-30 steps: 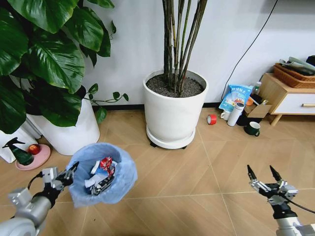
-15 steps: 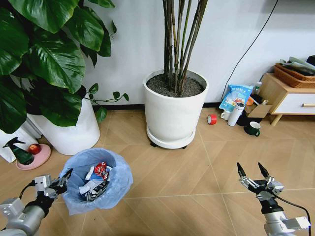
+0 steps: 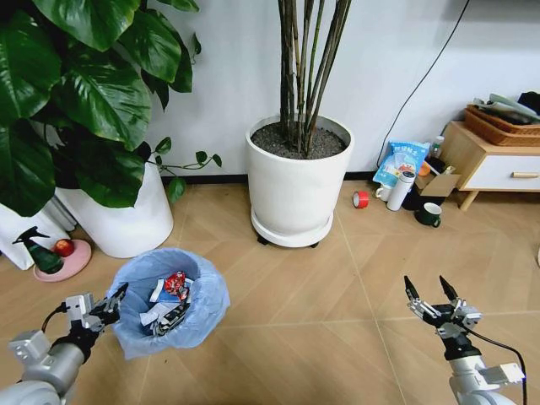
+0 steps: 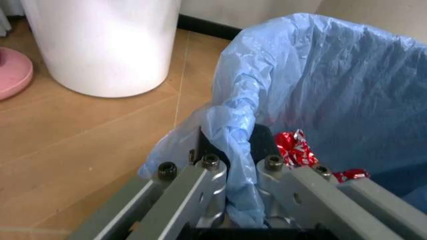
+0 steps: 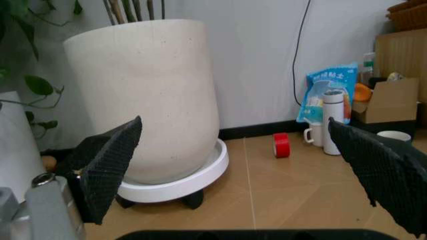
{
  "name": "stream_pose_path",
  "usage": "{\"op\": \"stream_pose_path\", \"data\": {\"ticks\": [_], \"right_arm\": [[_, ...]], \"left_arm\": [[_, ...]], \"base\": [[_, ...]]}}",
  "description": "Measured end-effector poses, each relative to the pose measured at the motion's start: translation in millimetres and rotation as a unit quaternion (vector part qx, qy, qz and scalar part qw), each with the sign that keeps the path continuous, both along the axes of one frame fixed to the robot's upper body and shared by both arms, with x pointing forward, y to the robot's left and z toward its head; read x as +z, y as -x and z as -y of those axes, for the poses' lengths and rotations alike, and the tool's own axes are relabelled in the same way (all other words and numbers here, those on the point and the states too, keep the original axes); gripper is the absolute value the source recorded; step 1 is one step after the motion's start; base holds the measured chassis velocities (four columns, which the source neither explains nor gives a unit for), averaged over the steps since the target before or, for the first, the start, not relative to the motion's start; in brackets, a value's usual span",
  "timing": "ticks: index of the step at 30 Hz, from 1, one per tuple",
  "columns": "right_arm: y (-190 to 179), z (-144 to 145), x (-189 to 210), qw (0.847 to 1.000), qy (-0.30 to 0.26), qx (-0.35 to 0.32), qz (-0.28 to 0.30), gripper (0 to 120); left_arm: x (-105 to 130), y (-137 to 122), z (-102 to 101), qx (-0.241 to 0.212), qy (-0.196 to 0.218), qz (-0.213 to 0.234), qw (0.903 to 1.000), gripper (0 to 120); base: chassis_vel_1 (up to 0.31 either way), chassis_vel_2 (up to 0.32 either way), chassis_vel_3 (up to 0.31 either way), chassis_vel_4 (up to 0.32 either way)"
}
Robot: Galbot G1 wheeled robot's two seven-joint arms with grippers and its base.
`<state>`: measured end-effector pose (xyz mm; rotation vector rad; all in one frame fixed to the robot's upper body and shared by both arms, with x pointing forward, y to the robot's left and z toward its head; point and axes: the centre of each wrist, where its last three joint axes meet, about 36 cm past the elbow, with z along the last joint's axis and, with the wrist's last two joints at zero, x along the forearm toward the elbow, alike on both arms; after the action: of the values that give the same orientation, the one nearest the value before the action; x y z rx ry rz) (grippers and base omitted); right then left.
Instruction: Pick up the trash bin and place the garbage on the floor into it.
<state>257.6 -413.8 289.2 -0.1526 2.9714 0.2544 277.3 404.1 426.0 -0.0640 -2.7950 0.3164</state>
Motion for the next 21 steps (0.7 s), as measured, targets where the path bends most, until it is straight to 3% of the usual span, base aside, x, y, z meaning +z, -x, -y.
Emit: {"op": "stream_pose_path", "data": {"ticks": [21], "right_arm": [[-7, 19, 1, 1.000, 0.008, 0.006, 0.004, 100]], "left_arm": [[0, -2, -2, 0.003, -0.001, -0.004, 1.0000, 0]], "base": [[0.169, -0.172, -0.171, 0.179]]}}
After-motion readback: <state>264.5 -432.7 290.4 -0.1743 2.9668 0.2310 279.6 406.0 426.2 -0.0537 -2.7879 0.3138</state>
